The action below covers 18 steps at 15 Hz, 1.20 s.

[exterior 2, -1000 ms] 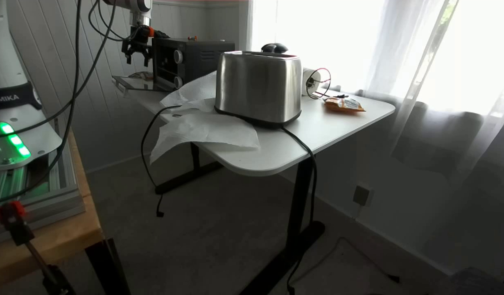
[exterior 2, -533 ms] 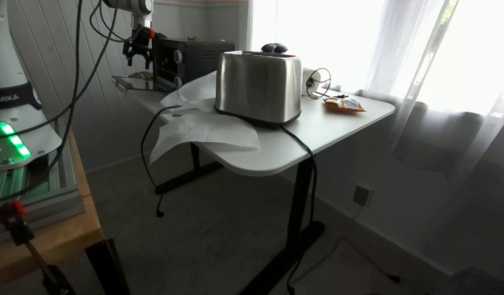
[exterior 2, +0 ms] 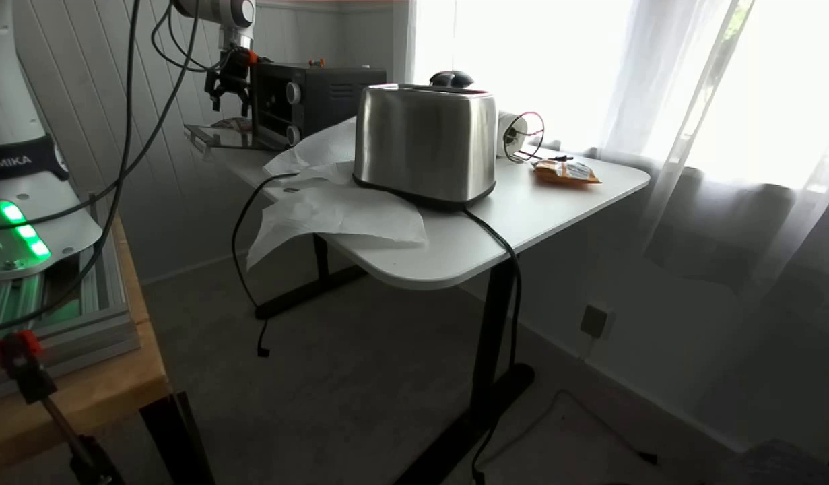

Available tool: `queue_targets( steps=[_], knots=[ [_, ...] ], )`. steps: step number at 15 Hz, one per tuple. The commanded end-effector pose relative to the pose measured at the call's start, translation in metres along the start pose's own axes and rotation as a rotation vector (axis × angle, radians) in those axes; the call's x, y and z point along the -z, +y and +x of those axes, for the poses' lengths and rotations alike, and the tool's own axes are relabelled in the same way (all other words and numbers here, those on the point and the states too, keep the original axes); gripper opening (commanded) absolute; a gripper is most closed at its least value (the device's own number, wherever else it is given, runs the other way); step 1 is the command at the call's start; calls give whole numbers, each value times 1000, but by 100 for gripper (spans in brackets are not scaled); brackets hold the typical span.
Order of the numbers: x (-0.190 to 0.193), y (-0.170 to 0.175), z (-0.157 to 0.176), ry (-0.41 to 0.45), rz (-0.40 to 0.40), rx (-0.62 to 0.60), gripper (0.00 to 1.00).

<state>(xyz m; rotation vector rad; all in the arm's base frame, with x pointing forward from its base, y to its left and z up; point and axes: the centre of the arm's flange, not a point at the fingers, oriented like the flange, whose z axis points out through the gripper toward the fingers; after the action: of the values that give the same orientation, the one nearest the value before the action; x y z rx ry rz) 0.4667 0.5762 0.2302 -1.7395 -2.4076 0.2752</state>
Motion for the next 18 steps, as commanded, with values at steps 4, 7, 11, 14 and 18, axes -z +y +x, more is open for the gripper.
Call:
queue_targets(
  steps=[4, 7, 11, 14, 18],
  knots=[
    [4, 15, 21, 7, -5, -4, 100],
    [-3, 18, 18, -5, 15, 3, 100],
    [-14, 24, 14, -30, 48, -5, 100],
    [-14, 25, 12, -19, 37, -8, 66],
    [-9, 27, 12, -12, 20, -10, 37]
  ],
)
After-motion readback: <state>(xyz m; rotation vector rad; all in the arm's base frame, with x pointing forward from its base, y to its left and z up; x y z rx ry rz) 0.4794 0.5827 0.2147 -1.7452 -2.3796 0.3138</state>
